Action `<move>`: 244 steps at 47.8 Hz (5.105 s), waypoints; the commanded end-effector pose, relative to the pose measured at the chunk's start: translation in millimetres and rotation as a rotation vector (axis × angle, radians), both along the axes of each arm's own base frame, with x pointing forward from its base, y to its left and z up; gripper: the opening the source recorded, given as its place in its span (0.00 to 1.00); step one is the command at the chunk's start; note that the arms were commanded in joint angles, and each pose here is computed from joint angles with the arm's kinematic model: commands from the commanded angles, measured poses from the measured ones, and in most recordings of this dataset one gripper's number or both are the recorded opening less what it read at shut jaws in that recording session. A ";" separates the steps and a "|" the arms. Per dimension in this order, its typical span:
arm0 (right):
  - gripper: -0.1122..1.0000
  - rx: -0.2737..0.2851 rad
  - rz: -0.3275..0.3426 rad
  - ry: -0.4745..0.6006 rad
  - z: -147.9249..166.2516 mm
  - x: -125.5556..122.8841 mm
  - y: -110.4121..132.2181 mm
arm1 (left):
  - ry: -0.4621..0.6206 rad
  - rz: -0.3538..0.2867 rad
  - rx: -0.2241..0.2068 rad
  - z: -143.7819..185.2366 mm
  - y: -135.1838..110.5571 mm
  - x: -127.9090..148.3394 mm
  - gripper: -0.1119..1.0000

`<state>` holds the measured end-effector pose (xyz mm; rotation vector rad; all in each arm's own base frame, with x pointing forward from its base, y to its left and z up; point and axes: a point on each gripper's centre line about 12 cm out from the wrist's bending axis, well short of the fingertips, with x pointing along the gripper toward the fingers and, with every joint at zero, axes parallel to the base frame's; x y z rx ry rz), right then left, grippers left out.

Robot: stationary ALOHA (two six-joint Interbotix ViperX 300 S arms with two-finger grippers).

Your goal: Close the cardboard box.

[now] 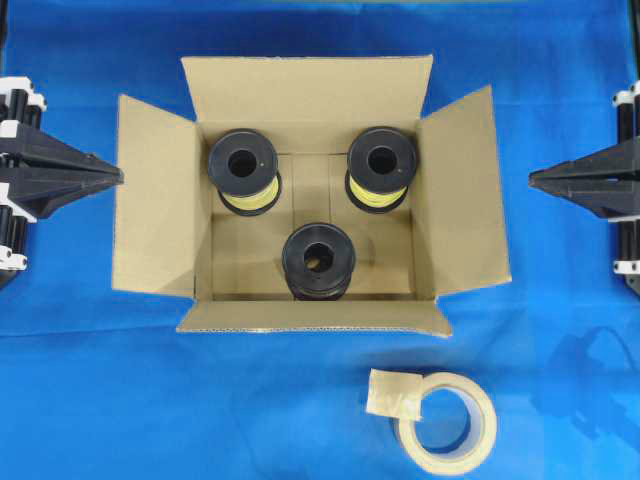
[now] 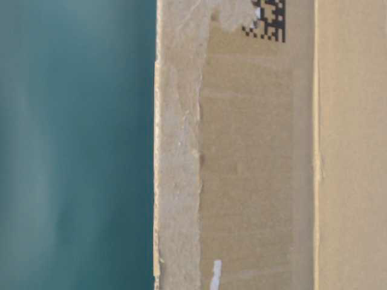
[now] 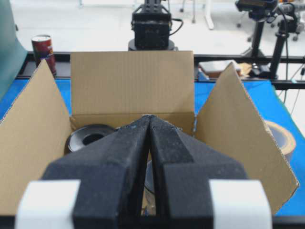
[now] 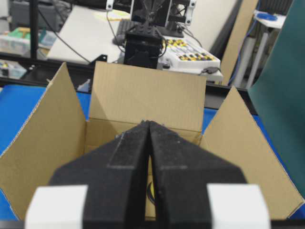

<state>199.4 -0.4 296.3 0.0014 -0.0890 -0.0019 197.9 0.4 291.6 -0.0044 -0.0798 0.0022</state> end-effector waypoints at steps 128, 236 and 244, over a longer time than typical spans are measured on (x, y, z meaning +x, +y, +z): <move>0.10 0.101 -0.129 0.401 -93.8 139.9 -33.5 | 0.378 0.137 -0.011 -85.7 42.5 123.7 0.10; 0.10 0.101 0.019 0.286 -13.4 112.2 11.7 | 0.416 0.208 0.065 -115.2 90.6 217.2 0.10; 0.10 0.092 0.137 0.212 10.5 92.5 44.3 | 0.419 0.208 0.065 -116.2 90.5 216.5 0.10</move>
